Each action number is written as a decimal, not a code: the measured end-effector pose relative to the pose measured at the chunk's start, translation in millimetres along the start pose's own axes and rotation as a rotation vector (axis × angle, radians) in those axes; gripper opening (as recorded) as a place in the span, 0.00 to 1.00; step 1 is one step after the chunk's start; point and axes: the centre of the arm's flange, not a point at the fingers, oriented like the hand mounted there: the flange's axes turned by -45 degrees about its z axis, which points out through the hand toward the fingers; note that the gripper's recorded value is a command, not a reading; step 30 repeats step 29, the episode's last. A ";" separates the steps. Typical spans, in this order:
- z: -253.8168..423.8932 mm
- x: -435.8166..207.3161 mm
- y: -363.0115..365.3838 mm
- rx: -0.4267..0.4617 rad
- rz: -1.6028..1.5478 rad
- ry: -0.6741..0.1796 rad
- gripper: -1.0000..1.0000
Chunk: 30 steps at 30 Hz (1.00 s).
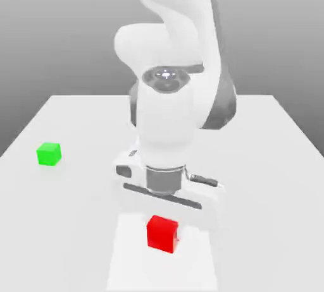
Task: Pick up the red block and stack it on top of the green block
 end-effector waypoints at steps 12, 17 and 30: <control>-19.1 -34.8 321.1 -0.040 1.023 -0.006 0.00; -20.0 -113.0 408.9 -0.008 1.442 -0.026 0.00; 44.7 -142.4 427.3 0.014 1.579 -0.035 1.00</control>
